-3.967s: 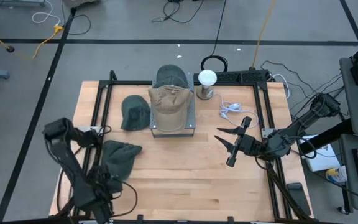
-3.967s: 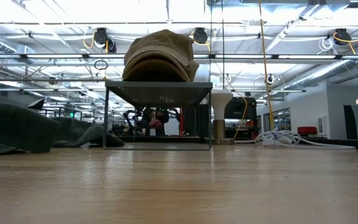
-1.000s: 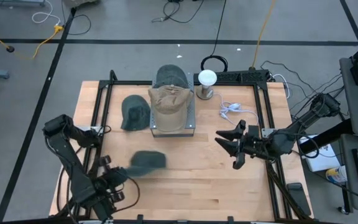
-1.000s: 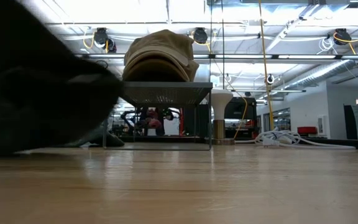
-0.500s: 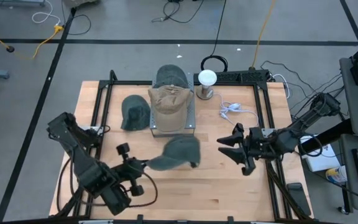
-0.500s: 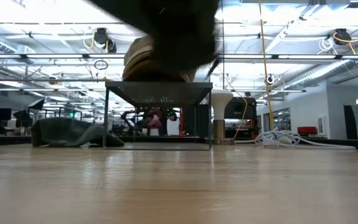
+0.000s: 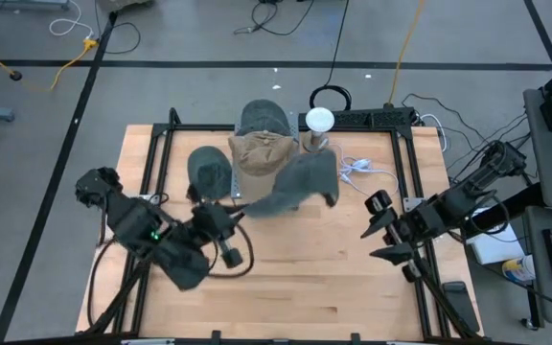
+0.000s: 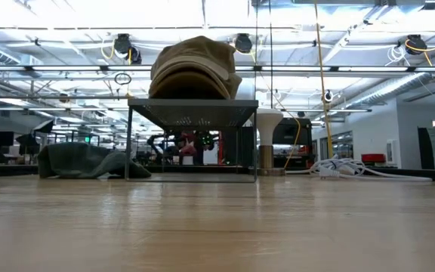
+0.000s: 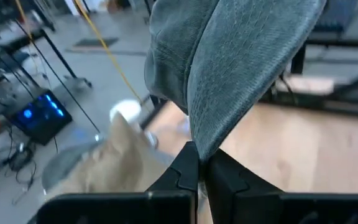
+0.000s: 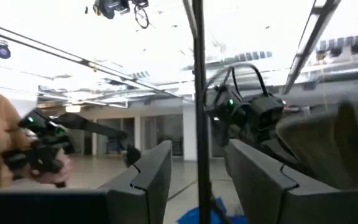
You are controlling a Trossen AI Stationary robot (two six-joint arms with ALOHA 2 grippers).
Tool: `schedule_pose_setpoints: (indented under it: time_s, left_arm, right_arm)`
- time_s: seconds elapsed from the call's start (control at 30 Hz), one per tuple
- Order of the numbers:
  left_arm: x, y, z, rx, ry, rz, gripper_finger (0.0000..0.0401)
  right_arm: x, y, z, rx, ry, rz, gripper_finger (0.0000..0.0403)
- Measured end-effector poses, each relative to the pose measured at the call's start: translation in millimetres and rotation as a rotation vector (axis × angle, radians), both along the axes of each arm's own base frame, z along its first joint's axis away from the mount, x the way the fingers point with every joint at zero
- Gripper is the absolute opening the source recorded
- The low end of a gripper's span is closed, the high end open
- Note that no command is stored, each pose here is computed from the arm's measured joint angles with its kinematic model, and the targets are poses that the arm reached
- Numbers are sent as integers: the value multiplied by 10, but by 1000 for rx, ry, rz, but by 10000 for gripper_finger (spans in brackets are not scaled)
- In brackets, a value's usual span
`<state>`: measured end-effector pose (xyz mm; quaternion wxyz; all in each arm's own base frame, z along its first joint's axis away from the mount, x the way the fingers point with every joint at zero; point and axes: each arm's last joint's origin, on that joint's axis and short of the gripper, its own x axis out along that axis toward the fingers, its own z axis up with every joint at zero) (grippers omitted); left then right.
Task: Pick & Place hat
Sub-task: Stack the bottom black cap on the black cap on the shelf
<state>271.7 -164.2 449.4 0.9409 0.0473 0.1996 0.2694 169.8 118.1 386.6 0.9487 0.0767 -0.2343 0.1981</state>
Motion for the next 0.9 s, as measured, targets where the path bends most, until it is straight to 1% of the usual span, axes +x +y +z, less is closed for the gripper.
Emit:
schedule_pose_setpoints:
  time_s: [0.1, 0.27, 0.33, 0.4, 0.47, 0.53, 0.67, 0.77, 0.9]
  left_arm:
    - [79, 76, 170, 27, -61, -1, 8]
    - [232, 184, 472, 94, -174, -43, 8]
    - [295, 221, 578, 124, -219, -97, 8]
    - [314, 272, 685, 143, -267, -179, 8]
    - [348, 363, 773, 139, -328, -232, 8]
    - [331, 463, 849, 143, -364, -271, 8]
    - [337, 660, 945, 157, -417, -333, 8]
    - [313, 761, 994, 194, -426, -385, 8]
    - [313, 942, 1053, 229, -453, -409, 8]
  right_arm:
    - [2, -17, 1, -1, 6, -52, 151]
    - [20, -64, -9, 54, 55, -211, 155]
    - [34, -103, -15, 85, 82, -304, 157]
    - [49, -158, -14, 129, 103, -398, 159]
    - [61, -219, -5, 176, 113, -486, 161]
    - [75, -273, 4, 182, 110, -550, 166]
    - [105, -352, 19, 134, 87, -618, 186]
    - [123, -409, 33, 144, 71, -649, 211]
    - [157, -472, 26, 149, 72, -681, 249]
